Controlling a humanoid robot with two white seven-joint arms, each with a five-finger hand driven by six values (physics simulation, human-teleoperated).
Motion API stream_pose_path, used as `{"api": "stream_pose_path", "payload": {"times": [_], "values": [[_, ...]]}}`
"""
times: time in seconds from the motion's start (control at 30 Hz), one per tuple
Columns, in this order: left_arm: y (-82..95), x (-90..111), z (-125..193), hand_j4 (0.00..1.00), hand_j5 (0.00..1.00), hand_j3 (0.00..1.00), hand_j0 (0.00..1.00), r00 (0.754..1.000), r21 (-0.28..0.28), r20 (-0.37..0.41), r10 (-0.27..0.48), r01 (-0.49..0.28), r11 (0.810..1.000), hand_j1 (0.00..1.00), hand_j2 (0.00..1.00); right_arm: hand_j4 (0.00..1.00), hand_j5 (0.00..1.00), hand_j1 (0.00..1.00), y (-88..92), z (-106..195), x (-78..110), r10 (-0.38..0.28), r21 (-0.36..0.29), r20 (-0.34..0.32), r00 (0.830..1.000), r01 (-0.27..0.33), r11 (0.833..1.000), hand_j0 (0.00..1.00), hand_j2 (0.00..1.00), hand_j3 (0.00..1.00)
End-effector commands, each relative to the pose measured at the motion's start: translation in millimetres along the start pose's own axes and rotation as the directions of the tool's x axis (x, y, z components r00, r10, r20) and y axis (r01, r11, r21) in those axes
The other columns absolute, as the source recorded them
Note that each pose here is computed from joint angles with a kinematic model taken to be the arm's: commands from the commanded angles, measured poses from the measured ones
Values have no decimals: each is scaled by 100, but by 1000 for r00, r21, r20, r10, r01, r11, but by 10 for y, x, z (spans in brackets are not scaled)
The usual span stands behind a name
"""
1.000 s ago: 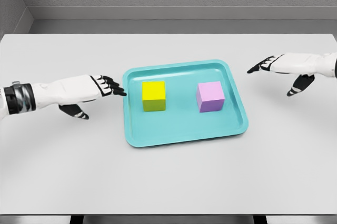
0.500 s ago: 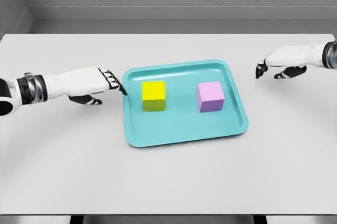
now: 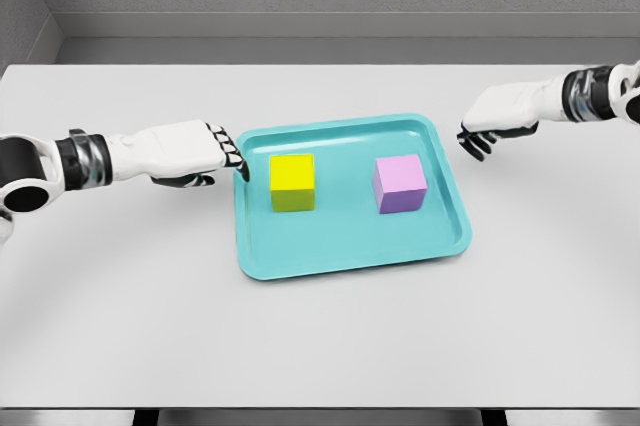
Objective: Push two cubes
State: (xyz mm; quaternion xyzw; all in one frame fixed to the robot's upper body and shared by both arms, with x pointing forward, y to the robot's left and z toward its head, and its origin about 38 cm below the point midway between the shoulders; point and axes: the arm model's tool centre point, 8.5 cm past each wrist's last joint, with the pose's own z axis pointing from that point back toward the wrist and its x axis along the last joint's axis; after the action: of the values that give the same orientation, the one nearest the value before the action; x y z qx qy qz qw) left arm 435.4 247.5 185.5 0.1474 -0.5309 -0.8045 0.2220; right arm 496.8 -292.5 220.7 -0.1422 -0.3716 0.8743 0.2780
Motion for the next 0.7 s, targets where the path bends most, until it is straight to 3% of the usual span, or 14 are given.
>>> {"api": "stream_pose_path", "payload": {"times": [0.0, 0.2, 0.67], "values": [[7, 3, -10, 69, 69, 69, 69, 1000, 3, 0, 0, 0, 1000, 69, 69, 16, 16, 16, 7, -76, 92, 19, 15, 25, 1000, -19, 1000, 16, 16, 16], [6, 19, -33, 72, 72, 72, 72, 1000, 6, 5, 3, -3, 1000, 72, 72, 15, 15, 15, -66, -167, 308, 102, 38, 73, 992, -105, 994, 15, 15, 15], [-22, 37, -77, 72, 72, 72, 72, 1000, 3, 12, 10, -10, 1000, 72, 72, 15, 15, 15, -14, -291, 399, 116, 72, 104, 988, -124, 990, 15, 15, 15]]}}
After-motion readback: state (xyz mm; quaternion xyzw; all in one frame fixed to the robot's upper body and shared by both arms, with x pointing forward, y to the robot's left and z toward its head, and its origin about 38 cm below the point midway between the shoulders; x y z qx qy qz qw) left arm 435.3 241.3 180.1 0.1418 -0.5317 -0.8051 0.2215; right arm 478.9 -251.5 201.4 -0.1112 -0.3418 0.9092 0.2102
